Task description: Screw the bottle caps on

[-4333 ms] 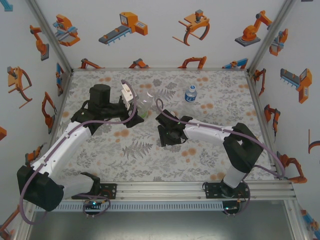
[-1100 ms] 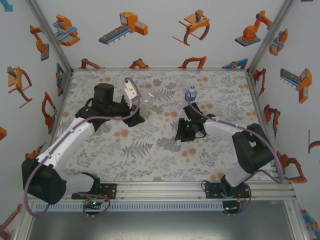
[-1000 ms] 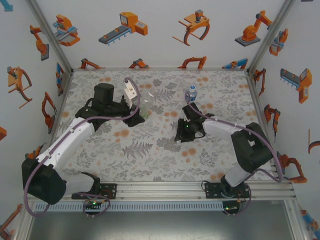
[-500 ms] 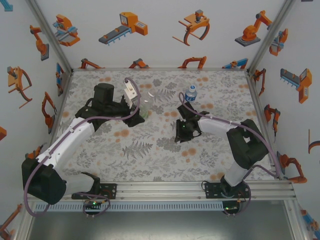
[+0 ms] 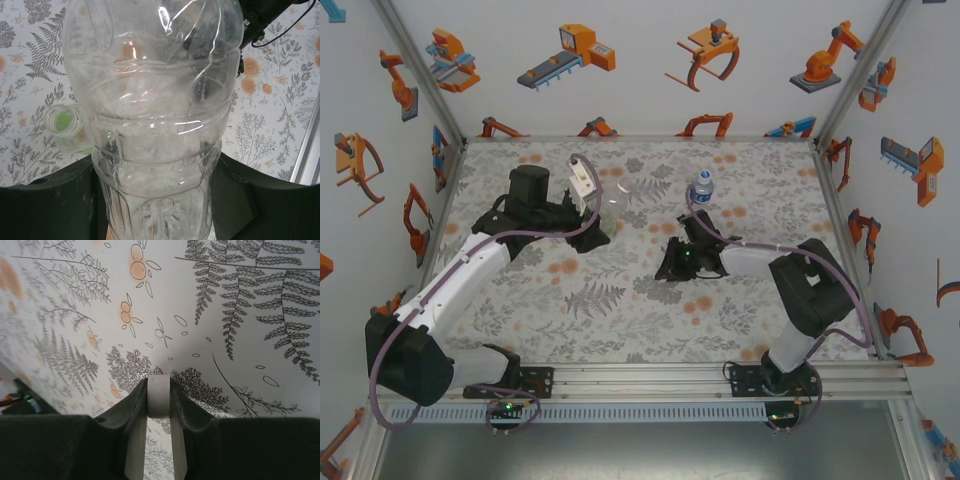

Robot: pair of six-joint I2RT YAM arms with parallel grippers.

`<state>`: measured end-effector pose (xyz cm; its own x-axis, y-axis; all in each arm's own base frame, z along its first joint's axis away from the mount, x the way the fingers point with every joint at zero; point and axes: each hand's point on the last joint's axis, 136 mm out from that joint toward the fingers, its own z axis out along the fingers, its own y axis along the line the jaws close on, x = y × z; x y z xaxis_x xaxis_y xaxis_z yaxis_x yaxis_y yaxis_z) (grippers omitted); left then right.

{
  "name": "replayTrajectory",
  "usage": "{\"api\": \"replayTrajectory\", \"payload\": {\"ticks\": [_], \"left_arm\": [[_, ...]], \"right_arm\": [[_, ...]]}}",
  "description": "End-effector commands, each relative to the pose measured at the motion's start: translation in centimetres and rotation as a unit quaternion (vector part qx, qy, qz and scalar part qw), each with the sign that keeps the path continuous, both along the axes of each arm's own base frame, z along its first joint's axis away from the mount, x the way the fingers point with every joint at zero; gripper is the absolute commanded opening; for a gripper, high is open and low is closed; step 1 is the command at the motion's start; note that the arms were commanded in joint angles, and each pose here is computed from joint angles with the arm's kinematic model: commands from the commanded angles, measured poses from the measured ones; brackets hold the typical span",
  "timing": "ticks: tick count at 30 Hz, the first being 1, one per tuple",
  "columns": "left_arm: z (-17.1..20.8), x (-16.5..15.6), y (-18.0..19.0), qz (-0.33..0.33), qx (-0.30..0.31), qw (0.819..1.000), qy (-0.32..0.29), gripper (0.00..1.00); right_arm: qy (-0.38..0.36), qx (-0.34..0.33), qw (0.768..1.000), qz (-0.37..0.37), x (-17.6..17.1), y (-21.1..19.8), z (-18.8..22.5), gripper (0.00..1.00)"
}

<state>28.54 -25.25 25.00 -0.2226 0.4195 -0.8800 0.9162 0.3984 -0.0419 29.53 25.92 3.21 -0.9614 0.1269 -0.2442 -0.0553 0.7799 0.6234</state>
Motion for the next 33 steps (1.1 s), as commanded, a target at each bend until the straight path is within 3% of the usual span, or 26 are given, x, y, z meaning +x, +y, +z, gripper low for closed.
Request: {"api": "replayTrajectory", "payload": {"ticks": [1,8,18,26,33], "left_arm": [[1.1,0.2,-0.1,0.0,-0.009,1.0,0.003,0.01],[1.1,0.2,-0.1,-0.001,-0.009,1.0,0.003,0.01],[1.1,0.2,0.0,0.001,-0.008,1.0,0.004,0.01],[1.2,0.2,0.0,0.001,-0.009,1.0,0.004,0.01],[1.2,0.2,0.0,0.001,-0.009,1.0,0.004,0.01]], "right_arm": [[0.017,0.033,0.998,-0.046,0.1,-1.3,-1.0,0.26],[0.05,-0.09,0.993,-0.054,-2.6,-5.9,-3.5,0.34],[0.05,-0.15,0.986,-0.048,-3.1,-7.6,-2.8,0.4],[-0.026,-0.205,0.977,-0.047,-1.3,-7.5,1.4,0.41],[-0.114,-0.237,0.965,-0.009,0.2,-5.0,4.8,0.41]]}}
